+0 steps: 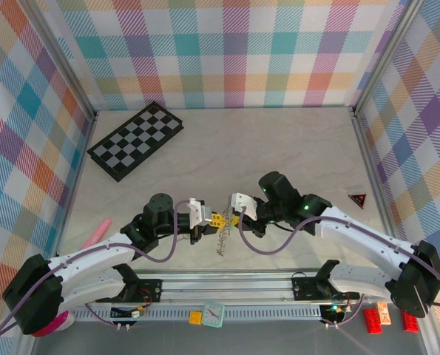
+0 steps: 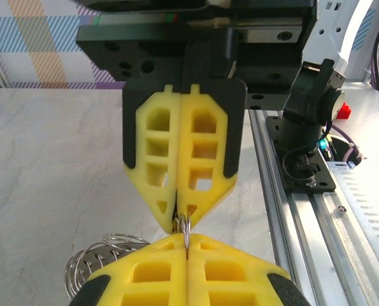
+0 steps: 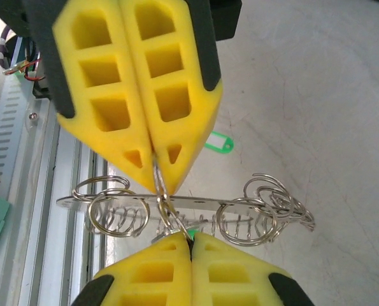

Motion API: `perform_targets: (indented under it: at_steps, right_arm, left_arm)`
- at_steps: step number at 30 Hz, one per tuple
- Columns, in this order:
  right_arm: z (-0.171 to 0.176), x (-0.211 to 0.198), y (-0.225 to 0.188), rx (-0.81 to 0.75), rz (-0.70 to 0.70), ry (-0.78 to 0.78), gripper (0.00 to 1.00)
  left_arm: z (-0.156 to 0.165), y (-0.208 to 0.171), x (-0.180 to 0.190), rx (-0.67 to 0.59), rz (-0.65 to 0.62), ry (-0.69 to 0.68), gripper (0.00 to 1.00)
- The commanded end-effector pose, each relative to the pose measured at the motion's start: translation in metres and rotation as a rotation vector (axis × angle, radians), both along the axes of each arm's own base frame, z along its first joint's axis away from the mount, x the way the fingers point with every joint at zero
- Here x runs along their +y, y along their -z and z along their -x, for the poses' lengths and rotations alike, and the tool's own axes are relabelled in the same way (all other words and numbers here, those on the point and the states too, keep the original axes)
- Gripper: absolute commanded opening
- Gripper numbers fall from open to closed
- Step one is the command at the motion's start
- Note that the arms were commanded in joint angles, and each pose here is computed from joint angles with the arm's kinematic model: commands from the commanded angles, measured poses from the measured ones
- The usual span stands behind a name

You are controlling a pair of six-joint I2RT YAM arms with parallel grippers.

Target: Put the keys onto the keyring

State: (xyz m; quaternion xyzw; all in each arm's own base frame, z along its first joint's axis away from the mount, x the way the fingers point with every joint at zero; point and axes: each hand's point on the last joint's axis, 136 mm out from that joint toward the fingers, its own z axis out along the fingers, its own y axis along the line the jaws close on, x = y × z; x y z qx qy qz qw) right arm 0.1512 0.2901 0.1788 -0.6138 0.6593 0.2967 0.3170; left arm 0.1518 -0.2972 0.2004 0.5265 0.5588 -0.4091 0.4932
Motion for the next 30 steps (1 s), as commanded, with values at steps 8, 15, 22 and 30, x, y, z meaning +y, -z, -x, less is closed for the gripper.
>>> perform_targets:
  at_steps: [8,15,22,30]
  right_arm:
    - [0.001,0.0,-0.017,-0.044,-0.057,-0.006,0.31]
    - [0.008,-0.011,-0.018,-0.066,-0.108,0.027,0.37]
    - [0.009,-0.003,-0.027,-0.063,-0.173,0.011,0.35]
    - [0.011,-0.001,-0.037,-0.088,-0.208,-0.009,0.37]
  left_arm:
    - [0.009,-0.035,-0.001,-0.104,0.105,0.04,0.0]
    - [0.007,-0.034,0.0,-0.089,0.113,0.024,0.0]
    - [0.012,-0.033,-0.002,-0.068,0.111,0.057,0.0]
    - [0.011,-0.033,-0.004,-0.059,0.108,0.066,0.0]
